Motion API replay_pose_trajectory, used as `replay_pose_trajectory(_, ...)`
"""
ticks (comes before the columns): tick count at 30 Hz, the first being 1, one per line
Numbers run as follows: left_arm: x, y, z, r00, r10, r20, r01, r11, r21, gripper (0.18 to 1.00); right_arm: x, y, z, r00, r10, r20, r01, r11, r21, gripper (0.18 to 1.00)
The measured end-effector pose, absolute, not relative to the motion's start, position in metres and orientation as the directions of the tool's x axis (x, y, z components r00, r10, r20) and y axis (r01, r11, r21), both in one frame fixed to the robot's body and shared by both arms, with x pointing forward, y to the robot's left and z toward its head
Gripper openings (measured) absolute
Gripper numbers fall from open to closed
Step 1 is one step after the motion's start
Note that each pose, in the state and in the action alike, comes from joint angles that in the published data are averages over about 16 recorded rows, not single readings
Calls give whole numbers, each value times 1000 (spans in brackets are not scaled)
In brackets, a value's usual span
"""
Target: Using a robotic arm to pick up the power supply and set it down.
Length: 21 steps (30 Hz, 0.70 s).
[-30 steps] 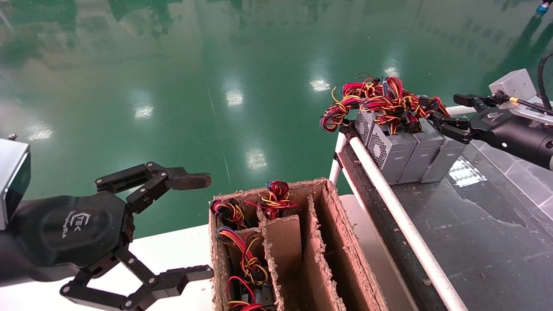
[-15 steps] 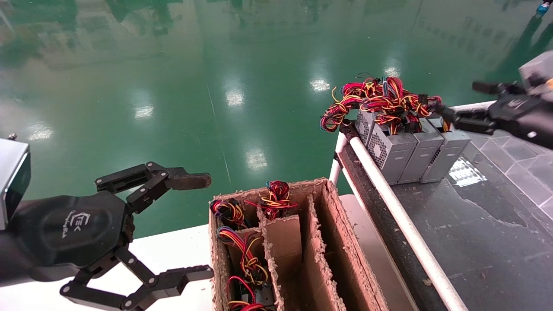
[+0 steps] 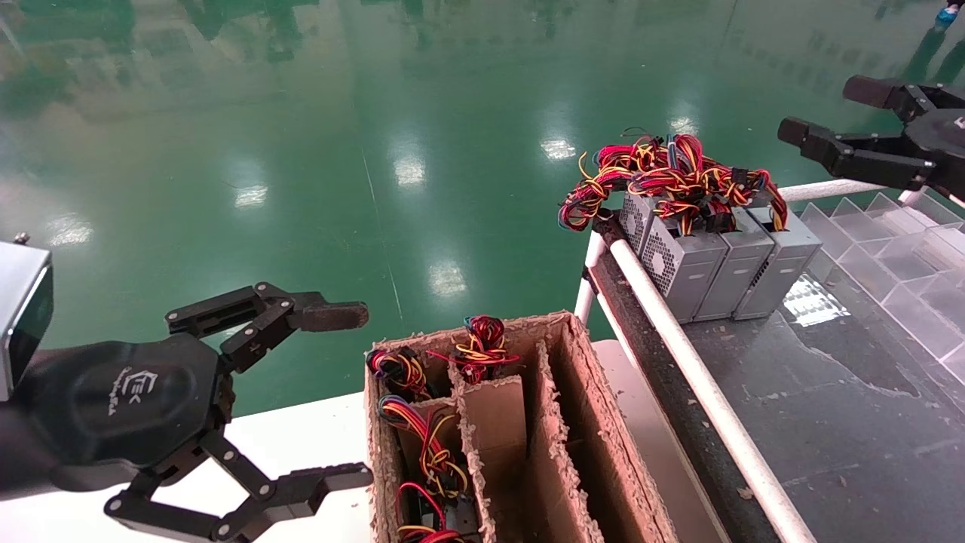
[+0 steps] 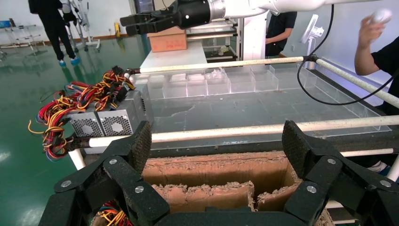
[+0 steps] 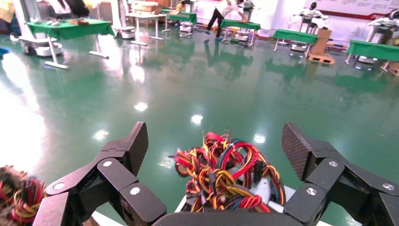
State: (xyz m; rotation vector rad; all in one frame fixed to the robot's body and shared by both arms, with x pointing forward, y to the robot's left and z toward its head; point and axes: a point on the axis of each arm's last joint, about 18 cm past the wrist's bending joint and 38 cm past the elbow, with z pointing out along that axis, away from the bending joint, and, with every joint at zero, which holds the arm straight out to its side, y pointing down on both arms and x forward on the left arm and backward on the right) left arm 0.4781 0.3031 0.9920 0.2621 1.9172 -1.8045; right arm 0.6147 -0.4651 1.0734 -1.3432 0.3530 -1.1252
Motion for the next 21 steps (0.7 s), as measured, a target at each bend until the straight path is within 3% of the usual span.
replay_pose_trajectory(21,478,303,992,-861,-190,-472,459,107,-882,1001,583,-423,1063,584,-655,480,501,-175,-848,1001)
